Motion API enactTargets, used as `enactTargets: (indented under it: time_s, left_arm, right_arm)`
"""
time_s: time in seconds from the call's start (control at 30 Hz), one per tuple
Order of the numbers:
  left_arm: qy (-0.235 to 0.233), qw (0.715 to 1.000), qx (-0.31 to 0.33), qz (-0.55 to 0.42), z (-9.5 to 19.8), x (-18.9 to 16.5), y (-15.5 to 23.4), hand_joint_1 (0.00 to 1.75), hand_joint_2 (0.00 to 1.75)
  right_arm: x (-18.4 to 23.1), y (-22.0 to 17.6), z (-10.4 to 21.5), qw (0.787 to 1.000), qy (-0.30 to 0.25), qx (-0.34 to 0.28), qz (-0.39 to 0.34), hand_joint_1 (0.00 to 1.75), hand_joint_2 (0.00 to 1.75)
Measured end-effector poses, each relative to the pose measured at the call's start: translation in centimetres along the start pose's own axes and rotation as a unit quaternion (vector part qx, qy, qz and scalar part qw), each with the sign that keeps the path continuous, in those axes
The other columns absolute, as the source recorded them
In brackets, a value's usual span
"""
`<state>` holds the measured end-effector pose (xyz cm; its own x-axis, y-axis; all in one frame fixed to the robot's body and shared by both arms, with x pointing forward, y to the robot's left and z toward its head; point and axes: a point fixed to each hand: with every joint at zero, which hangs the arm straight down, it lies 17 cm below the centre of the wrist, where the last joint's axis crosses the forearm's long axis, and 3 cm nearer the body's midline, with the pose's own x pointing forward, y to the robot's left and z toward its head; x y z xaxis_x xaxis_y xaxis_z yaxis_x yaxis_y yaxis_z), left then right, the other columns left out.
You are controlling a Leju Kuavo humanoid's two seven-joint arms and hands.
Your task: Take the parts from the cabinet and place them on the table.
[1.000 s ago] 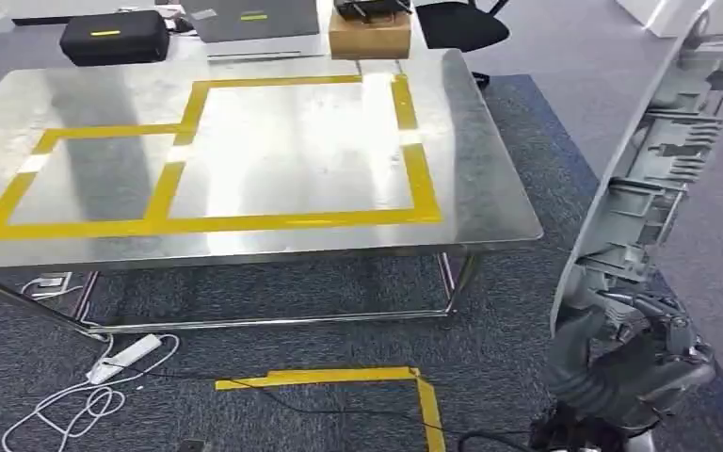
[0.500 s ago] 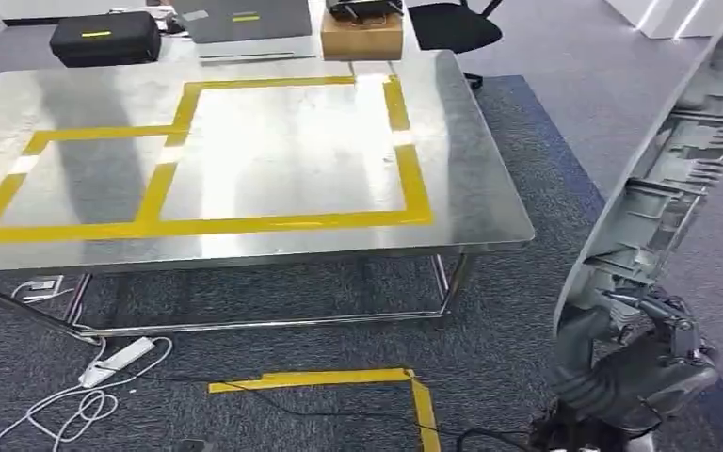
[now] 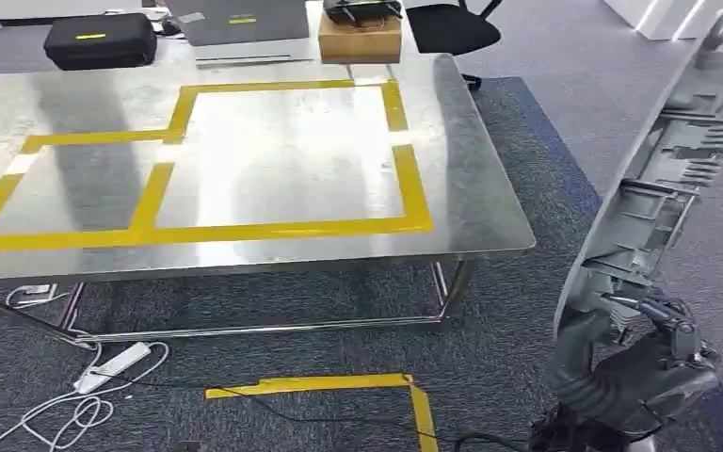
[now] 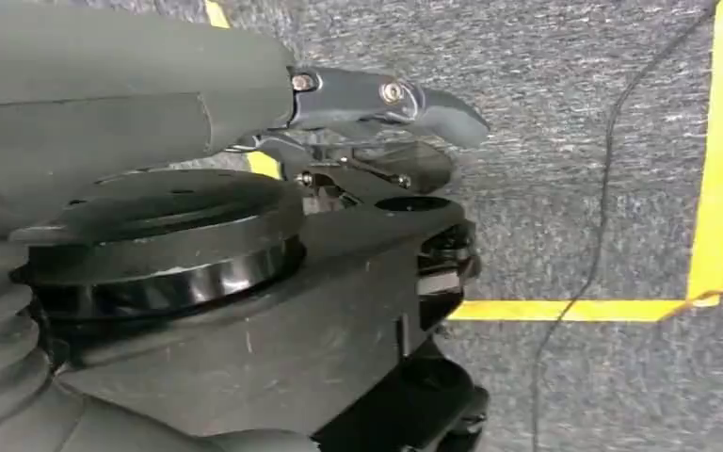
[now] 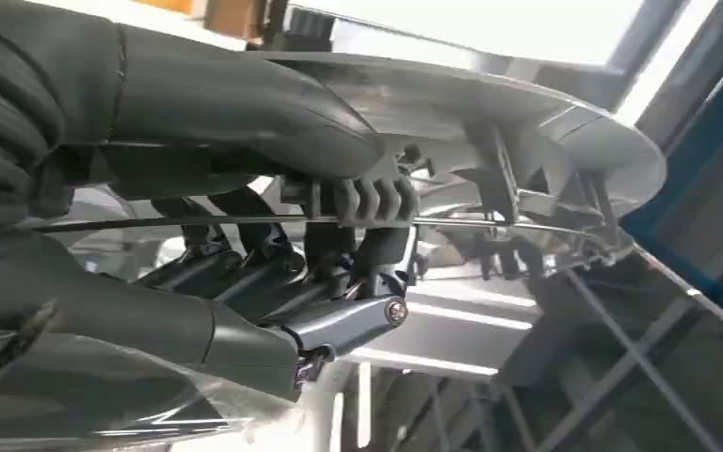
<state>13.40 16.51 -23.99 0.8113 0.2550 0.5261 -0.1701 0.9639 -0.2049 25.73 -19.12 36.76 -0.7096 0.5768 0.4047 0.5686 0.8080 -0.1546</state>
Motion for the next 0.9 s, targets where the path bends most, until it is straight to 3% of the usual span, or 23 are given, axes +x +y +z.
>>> enactTargets:
  time_s: [0.77, 0.9]
  left_arm:
    - [0.001, 1.0, -0.002, 0.002, -0.1, 0.2, -0.3, 0.0, 1.75]
    - [-0.006, 0.999, -0.036, 0.021, 0.1, 0.6, -1.6, 0.0, 1.75]
  right_arm:
    - [-0.6, -0.4, -0.1, 1.0, 0.024, -0.015, -0.013, 1.75, 1.75]
    - [-0.5, -0.4, -0.1, 1.0, 0.022, -0.015, -0.013, 1.75, 1.75]
